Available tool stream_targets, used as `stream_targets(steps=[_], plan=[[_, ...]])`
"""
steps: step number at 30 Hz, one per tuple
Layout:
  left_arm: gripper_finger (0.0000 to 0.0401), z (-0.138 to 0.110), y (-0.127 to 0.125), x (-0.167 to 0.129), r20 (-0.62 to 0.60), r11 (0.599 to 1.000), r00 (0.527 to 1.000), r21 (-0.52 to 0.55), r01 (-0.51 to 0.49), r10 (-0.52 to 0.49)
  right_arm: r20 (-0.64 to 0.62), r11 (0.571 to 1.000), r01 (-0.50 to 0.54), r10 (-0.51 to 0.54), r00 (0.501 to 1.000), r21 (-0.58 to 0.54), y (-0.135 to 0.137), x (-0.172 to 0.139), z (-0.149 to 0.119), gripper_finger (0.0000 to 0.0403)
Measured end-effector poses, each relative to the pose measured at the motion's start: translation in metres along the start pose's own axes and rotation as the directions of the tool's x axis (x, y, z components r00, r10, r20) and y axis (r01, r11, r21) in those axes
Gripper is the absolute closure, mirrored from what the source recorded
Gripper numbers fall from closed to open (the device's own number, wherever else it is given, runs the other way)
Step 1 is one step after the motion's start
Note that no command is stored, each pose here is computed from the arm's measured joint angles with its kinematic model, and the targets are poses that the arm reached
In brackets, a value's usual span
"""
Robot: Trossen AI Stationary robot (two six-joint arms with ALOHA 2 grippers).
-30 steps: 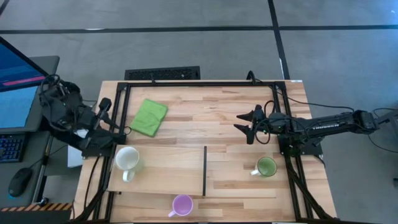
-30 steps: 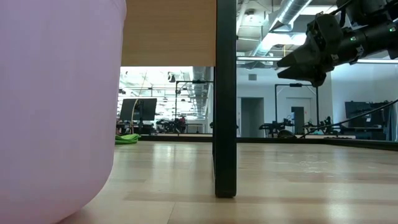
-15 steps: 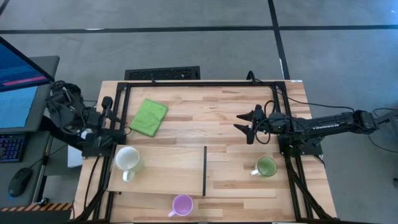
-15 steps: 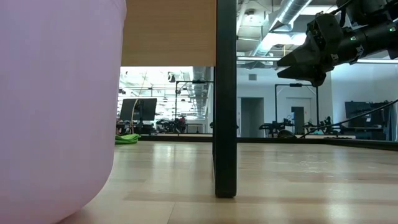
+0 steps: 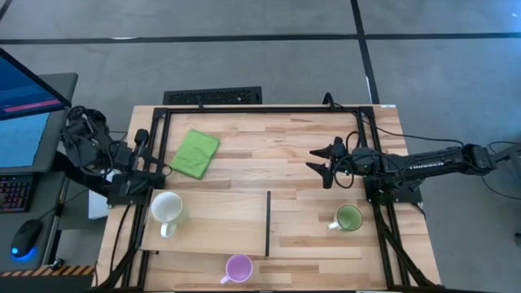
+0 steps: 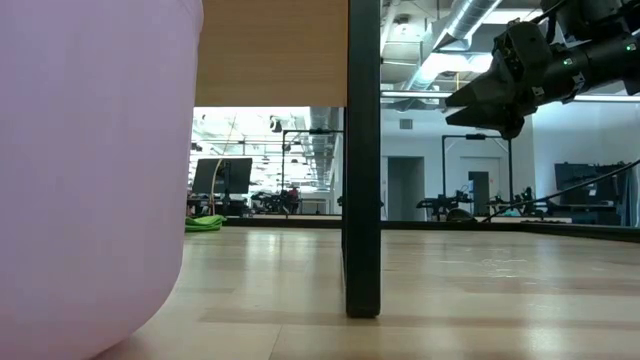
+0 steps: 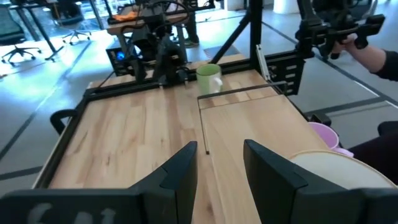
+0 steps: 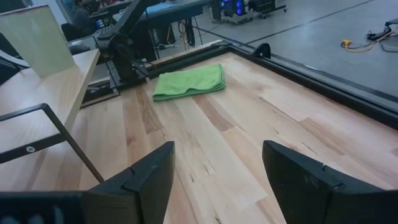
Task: Stack small to large cups/mugs on shelf
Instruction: Put the green mug on the shelf
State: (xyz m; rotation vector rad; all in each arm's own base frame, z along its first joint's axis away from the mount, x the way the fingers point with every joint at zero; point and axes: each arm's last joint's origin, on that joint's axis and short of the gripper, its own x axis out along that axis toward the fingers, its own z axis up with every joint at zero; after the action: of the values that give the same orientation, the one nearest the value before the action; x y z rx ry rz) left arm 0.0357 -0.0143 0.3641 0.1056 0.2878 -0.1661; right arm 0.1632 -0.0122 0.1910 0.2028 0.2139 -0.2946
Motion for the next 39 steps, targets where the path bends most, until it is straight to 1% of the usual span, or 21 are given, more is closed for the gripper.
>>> stream_targets(steps=[9, 11, 13, 16, 18, 22, 26, 27, 29, 31, 33, 35, 39], plan=[[0.0279, 0.0, -0.001, 0.001, 0.004, 1.0, 1.0, 0.001, 0.001, -0.001, 0.0, 1.0, 0.0, 0.0, 1.0, 0.016, 0.0, 0.0, 0.0, 0.0137], [0.0279, 0.002, 0.0, 0.001, 0.019, 1.0, 1.0, 0.009, -0.017, 0.017, 0.0, 1.0, 0.0, 0.0, 1.0, 0.016, 0.0, 0.0, 0.0, 0.0137], [0.0279, 0.003, 0.002, 0.001, 0.039, 0.994, 0.994, 0.027, -0.107, 0.106, 0.0, 1.0, 0.0, 0.0, 1.0, 0.015, 0.0, 0.0, 0.0, 0.0137], [0.0279, 0.003, 0.007, -0.001, 0.06, 0.96, 0.958, -0.001, -0.279, 0.279, 0.0, 1.0, 0.0, 0.0, 1.0, 0.008, 0.0, 0.0, 0.0, 0.0137], [0.0279, 0.0, 0.009, -0.001, 0.048, 0.944, 0.943, 0.022, -0.329, 0.328, 0.0, 1.0, 0.0, 0.0, 1.0, 0.008, 0.0, 0.0, 0.0, 0.0137], [0.0279, -0.003, 0.009, -0.001, 0.031, 0.947, 0.947, -0.008, -0.32, 0.32, 0.0, 1.0, 0.0, 0.0, 1.0, 0.006, 0.0, 0.0, 0.0, 0.0137], [0.0279, -0.002, 0.006, 0.0, 0.021, 0.971, 0.971, -0.025, -0.236, 0.237, 0.0, 1.0, 0.0, 0.0, 1.0, 0.0, 0.0, 0.0, 0.0, 0.0137], [0.0279, -0.002, 0.004, 0.003, 0.038, 0.974, 0.973, -0.021, -0.227, 0.228, -0.001, 1.0, 0.0, 0.0, 1.0, 0.0, 0.0, 0.0, 0.0, 0.0137], [0.0279, -0.003, -0.002, 0.01, 0.067, 0.973, 0.971, 0.019, -0.231, 0.229, 0.0, 1.0, 0.0, 0.0, 1.0, 0.0, 0.0, 0.0, 0.0, 0.0137], [0.0279, -0.004, -0.004, 0.014, 0.086, 0.973, 0.97, 0.026, -0.231, 0.228, 0.0, 1.0, 0.0, 0.0, 1.0, 0.0, 0.0, 0.0, 0.0, 0.0137], [0.0279, -0.008, -0.004, 0.016, 0.084, 0.969, 0.966, 0.006, -0.248, 0.246, 0.0, 1.0, 0.0, 0.0, 1.0, 0.004, 0.0, 0.0, 0.0, 0.0137], [0.0279, -0.014, -0.003, 0.017, 0.072, 0.963, 0.961, -0.05, -0.265, 0.268, -0.001, 1.0, 0.0, 0.0, 1.0, 0.005, 0.0, 0.0, 0.0, 0.0137], [0.0279, -0.024, -0.004, 0.022, 0.019, 0.966, 0.975, -0.144, -0.216, 0.221, -0.002, 1.0, -0.011, 0.011, 1.0, 0.004, 0.002, 0.0, 0.0, 0.0137]])
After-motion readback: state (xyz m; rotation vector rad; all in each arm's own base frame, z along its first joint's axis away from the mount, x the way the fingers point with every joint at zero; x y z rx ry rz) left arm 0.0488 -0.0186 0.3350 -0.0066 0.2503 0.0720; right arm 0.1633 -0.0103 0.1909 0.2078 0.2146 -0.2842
